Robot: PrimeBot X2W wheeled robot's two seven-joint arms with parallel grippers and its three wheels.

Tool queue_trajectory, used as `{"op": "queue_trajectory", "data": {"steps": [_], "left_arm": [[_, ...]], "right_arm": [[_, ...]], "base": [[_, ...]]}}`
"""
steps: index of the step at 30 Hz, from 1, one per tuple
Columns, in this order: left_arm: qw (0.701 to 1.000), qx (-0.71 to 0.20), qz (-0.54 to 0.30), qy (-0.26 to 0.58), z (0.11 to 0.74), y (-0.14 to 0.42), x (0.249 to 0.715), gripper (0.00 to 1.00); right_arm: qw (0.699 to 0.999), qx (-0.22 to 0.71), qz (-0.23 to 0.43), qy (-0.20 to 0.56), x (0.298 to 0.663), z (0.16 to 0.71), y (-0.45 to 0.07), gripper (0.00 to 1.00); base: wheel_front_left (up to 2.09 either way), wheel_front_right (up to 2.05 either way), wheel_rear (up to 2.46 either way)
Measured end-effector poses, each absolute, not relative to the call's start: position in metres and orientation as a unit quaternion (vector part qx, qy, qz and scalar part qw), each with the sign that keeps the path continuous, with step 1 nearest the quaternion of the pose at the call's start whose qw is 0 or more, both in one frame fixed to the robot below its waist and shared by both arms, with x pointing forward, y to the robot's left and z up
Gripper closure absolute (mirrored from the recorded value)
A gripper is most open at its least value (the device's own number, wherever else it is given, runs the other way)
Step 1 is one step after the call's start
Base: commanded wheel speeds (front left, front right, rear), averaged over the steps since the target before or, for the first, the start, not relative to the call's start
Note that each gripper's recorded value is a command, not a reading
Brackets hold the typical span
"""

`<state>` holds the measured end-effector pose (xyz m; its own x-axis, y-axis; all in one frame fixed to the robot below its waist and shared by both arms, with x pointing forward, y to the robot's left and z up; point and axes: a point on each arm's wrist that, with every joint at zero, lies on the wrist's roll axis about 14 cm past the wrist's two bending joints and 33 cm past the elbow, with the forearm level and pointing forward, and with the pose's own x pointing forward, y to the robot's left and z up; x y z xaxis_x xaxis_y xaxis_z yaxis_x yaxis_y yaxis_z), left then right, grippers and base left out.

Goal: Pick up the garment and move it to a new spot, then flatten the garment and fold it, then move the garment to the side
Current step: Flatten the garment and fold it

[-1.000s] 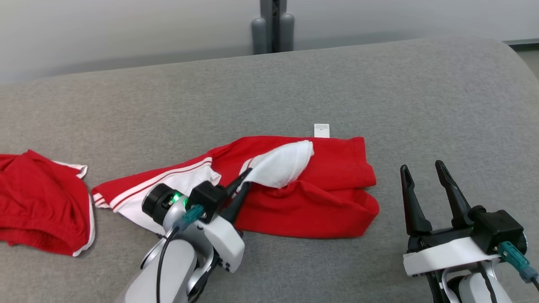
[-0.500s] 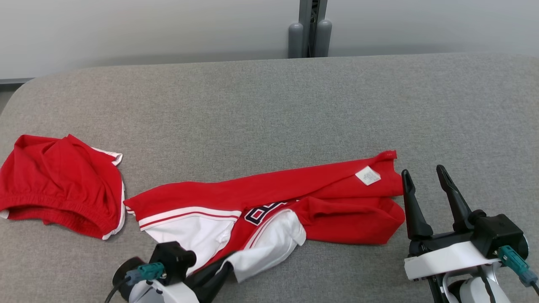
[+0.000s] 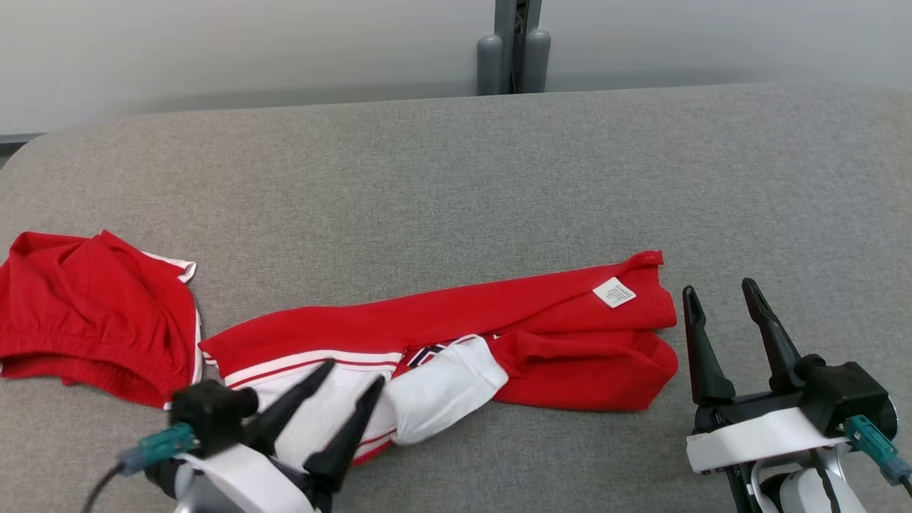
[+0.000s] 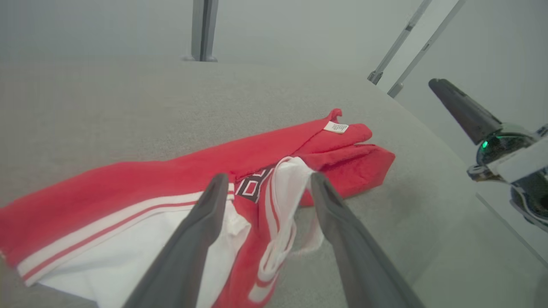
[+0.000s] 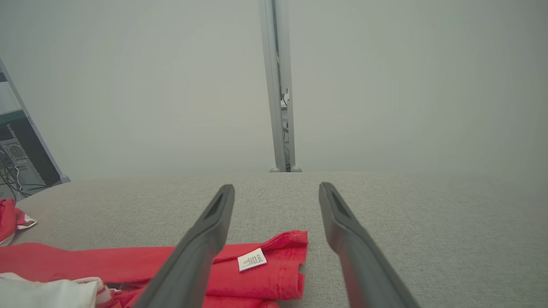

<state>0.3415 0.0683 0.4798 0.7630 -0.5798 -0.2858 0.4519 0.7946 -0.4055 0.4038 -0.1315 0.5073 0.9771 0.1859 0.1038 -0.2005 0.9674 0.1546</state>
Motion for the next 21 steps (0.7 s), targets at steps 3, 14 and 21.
{"op": "queue_trajectory", "data": {"steps": [3,14,21], "left_arm": [[0.942,-0.179,-0.245,0.146,0.500,0.086,0.355,0.00],[0.962,-0.201,-0.141,0.122,0.491,0.130,0.356,0.00],[0.944,-0.243,-0.082,0.206,0.436,0.134,0.331,0.00]], "right_arm": [[0.990,0.083,0.101,-0.042,0.405,0.506,-0.129,0.00],[0.988,0.086,0.124,-0.039,0.407,0.505,-0.113,0.00],[0.987,0.088,0.133,-0.036,0.409,0.503,-0.106,0.00]], "base": [[0.00,0.00,0.00],[0.00,0.00,0.00],[0.00,0.00,0.00]]}}
